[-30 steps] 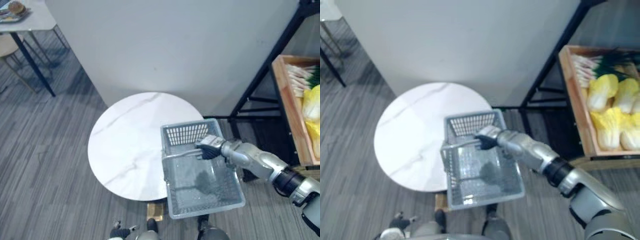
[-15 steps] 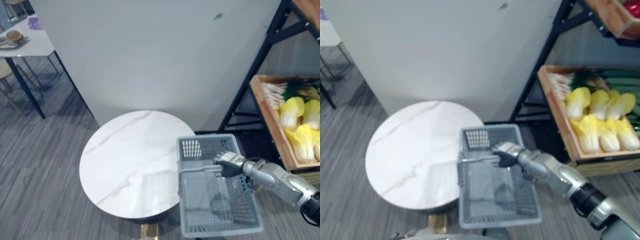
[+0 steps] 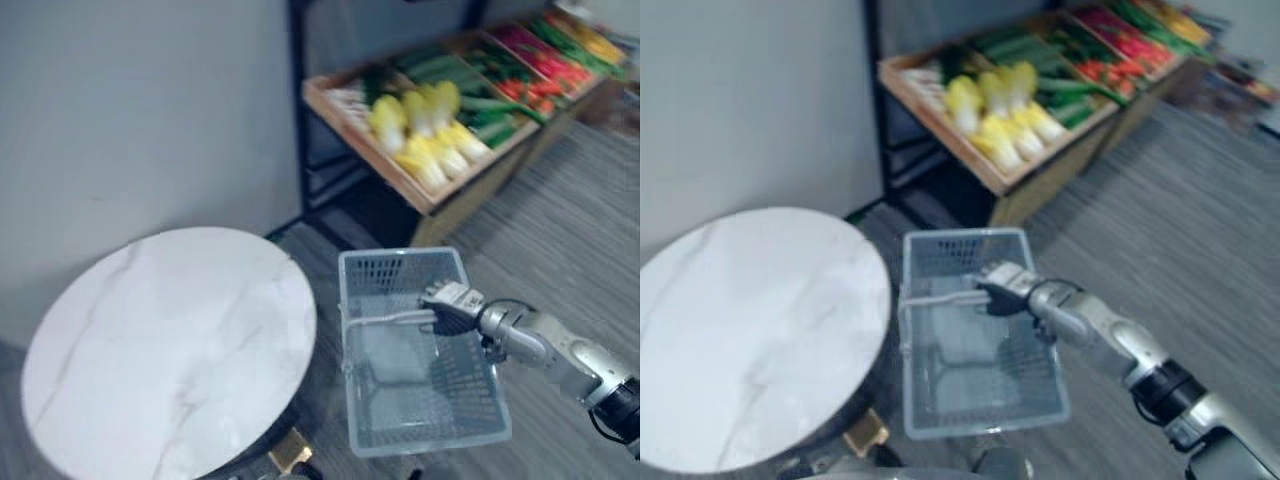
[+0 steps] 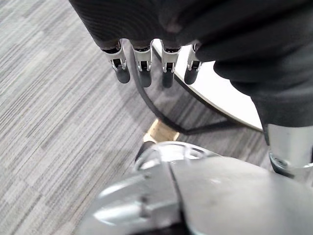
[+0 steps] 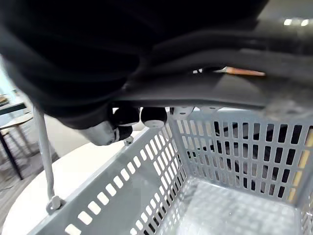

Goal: Pick vegetable in the basket

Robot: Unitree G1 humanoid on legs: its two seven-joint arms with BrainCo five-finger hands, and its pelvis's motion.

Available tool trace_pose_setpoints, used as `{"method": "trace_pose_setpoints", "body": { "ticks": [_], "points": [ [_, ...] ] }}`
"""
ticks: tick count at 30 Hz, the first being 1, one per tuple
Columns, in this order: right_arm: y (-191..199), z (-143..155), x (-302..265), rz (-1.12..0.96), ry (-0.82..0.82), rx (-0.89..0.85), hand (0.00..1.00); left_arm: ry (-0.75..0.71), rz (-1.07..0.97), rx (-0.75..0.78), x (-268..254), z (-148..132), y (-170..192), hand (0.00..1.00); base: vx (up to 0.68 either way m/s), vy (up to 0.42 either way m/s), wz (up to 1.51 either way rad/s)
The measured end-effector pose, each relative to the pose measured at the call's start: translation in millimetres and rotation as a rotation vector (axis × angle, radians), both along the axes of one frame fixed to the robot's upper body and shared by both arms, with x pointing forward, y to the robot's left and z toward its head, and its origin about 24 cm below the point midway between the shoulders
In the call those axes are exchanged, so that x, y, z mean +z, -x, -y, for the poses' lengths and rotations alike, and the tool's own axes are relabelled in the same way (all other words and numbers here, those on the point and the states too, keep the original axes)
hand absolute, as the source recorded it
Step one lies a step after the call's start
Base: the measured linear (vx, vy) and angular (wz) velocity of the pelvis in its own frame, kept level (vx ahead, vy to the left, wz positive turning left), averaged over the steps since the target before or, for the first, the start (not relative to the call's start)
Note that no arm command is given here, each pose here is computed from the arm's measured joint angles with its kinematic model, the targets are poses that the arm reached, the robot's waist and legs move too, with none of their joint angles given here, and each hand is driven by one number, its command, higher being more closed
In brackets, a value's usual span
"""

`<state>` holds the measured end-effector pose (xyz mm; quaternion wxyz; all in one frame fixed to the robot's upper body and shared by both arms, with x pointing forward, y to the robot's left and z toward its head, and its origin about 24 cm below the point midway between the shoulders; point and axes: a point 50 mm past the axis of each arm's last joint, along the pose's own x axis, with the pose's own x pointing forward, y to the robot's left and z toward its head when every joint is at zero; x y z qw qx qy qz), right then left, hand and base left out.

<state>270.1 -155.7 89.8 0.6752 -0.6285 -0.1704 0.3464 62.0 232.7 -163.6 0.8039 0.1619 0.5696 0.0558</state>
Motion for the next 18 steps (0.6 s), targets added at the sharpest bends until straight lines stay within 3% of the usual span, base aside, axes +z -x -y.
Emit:
{"method": "trace_pose_setpoints", "body": {
  "ticks": [6,10,18],
  "points": [
    [1,-10,-4,0.063,0.022,0.025,1.0,0.003,-0.003,0.028,-1,1,1,0.0,-0.07,-0.268,-0.89],
    [16,3,-25,0.014,0.03,-0.031,1.0,-0.002,0.016,0.078,0,-1,-1,0.0,-0.1,-0.251,-0.3],
    [25,4,-39,-0.029,0.032,-0.029,1.0,0.021,0.032,0.166,-3,11,14,0.0,-0.03,-0.008,-1.36]
  ]
}}
